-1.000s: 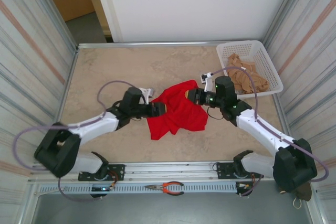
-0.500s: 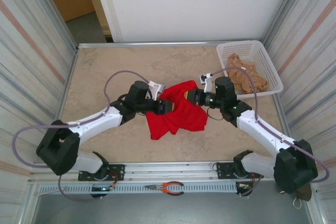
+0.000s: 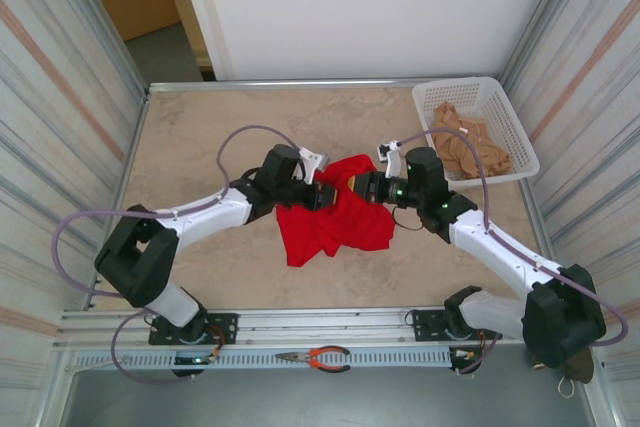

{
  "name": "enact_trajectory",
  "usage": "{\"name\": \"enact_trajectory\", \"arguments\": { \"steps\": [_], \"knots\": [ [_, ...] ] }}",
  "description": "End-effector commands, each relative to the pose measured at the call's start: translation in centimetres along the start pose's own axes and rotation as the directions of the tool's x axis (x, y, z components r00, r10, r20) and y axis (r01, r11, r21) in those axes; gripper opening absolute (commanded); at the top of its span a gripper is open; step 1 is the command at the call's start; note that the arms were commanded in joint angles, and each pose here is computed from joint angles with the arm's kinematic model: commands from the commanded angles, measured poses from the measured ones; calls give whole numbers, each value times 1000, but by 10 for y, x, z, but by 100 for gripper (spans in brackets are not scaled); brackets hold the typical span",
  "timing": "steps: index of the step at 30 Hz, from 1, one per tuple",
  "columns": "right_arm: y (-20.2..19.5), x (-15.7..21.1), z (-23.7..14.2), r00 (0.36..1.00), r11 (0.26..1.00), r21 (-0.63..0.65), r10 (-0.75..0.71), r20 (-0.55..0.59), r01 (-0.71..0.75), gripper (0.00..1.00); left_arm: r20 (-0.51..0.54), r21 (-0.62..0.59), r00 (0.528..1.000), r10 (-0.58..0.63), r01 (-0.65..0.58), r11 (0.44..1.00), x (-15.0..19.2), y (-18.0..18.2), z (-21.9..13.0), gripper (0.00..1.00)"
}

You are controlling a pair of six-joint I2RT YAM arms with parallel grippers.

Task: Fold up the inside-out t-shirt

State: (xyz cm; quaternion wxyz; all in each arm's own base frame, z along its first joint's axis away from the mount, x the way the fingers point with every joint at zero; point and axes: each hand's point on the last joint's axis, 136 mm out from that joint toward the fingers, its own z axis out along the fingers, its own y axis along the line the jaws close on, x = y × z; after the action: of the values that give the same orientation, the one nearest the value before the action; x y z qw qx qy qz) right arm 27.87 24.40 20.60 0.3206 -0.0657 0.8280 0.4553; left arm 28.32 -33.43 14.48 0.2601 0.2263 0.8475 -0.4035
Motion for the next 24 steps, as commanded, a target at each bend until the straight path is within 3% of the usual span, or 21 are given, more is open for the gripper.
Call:
{"name": "enact_trajectory", "arguments": {
  "steps": [1, 5, 9, 11, 15, 19, 24],
  "knots": [
    [1, -17, -1, 999, 1000, 15, -16, 36, 16, 0, 25, 31, 999, 38, -39, 999, -24, -12, -16, 0],
    [-31, -26, 7, 999, 994, 110, 22, 46, -27, 0, 85, 159, 996, 15, -28, 987, -72, -46, -69, 0],
    [-51, -37, 22, 998, 983, 179, 34, 44, -42, 44, 118, 354, 992, -35, -9, 935, -112, -91, -117, 0],
    [-50, -43, 30, 999, 983, 176, 41, 34, -47, 56, 109, 444, 992, -67, 12, 896, -126, -108, -133, 0],
    [-34, -48, 25, 999, 984, 175, 13, 37, -19, 63, 124, 460, 981, -150, 77, 884, -139, -109, -143, 0],
    [-19, -42, -4, 997, 972, 234, -35, 69, 18, 68, 155, 428, 948, -278, 190, 884, -145, -92, -146, 0],
    [12, -25, -34, 988, 960, 266, -122, 97, 93, 74, 154, 389, 927, -343, 263, 883, -142, -75, -143, 0]
  ]
}}
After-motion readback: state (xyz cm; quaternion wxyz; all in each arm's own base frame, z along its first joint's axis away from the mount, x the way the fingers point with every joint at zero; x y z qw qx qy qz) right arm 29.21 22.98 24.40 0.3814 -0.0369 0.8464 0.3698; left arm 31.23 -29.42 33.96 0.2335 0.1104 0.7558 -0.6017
